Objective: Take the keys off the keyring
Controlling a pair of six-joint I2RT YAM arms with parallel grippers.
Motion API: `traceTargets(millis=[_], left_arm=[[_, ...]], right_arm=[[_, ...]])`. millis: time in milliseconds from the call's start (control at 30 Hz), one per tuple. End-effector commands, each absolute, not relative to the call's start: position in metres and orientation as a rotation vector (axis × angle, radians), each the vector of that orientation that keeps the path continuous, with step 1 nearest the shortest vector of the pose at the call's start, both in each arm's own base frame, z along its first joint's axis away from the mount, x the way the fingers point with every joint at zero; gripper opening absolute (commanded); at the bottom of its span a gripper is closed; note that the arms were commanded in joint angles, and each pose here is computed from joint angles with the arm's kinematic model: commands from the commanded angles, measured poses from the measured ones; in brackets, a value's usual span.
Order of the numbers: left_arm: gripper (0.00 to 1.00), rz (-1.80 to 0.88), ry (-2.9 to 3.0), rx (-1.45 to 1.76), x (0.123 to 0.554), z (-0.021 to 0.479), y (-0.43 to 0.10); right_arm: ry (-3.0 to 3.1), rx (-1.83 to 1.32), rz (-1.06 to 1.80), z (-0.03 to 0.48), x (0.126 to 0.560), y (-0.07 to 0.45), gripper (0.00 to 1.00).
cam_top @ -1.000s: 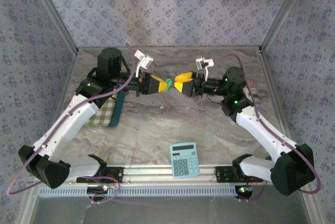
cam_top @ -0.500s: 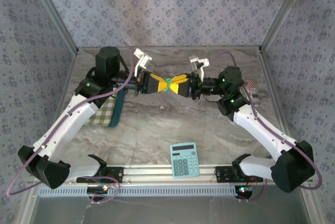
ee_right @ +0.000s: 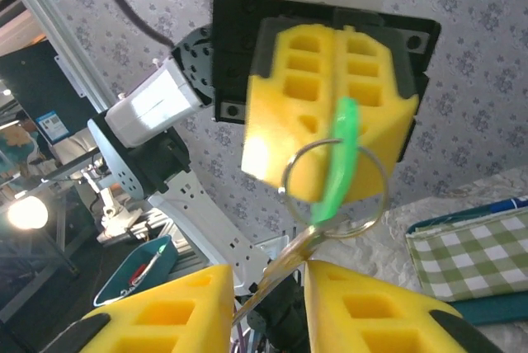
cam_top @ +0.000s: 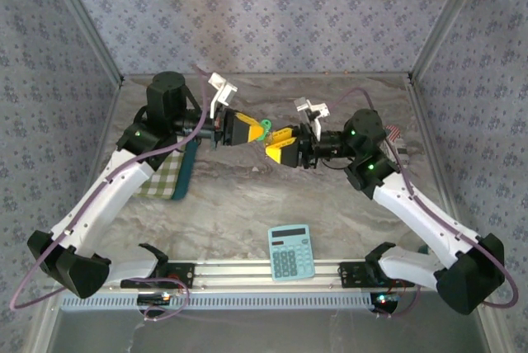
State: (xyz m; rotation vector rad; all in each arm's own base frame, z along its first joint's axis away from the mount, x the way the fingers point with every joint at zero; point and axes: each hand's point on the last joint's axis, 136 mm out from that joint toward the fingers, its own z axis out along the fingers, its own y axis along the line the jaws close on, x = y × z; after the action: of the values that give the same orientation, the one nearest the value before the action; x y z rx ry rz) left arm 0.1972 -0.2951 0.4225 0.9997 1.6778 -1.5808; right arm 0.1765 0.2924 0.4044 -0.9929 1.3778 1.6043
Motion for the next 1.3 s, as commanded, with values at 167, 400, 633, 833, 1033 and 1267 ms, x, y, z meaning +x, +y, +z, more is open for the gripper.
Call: traceTargets(millis=[167, 400, 633, 833, 1033, 1267], left_arm=[[0.00, -1.568, 1.593, 1.007, 0.202, 0.445, -0.293], [0.00, -1.618, 1.543, 1.065, 0.191, 0.454, -0.293], [0.00, -1.654, 1.497, 1.127, 0.181, 0.461, -0.292], [0.00, -1.659, 1.479, 1.140, 0.180, 0.465, -0.293], [0.00, -1.663, 1.471, 1.148, 0.178, 0.468, -0.292], [0.00, -1.670, 1.463, 1.160, 0.174, 0.468, -0.292]], right_arm=[[1.326, -0.915, 1.513, 0.420, 0.185, 0.265, 0.52], [1.315, -0.880, 1.548, 0.428, 0.203, 0.266, 0.57], [1.300, -0.863, 1.614, 0.437, 0.216, 0.270, 0.57], [1.273, -0.928, 1.686, 0.438, 0.209, 0.283, 0.53], [1.225, -0.934, 1.662, 0.440, 0.203, 0.277, 0.58], [1.186, -0.956, 1.667, 0.444, 0.196, 0.277, 0.64]])
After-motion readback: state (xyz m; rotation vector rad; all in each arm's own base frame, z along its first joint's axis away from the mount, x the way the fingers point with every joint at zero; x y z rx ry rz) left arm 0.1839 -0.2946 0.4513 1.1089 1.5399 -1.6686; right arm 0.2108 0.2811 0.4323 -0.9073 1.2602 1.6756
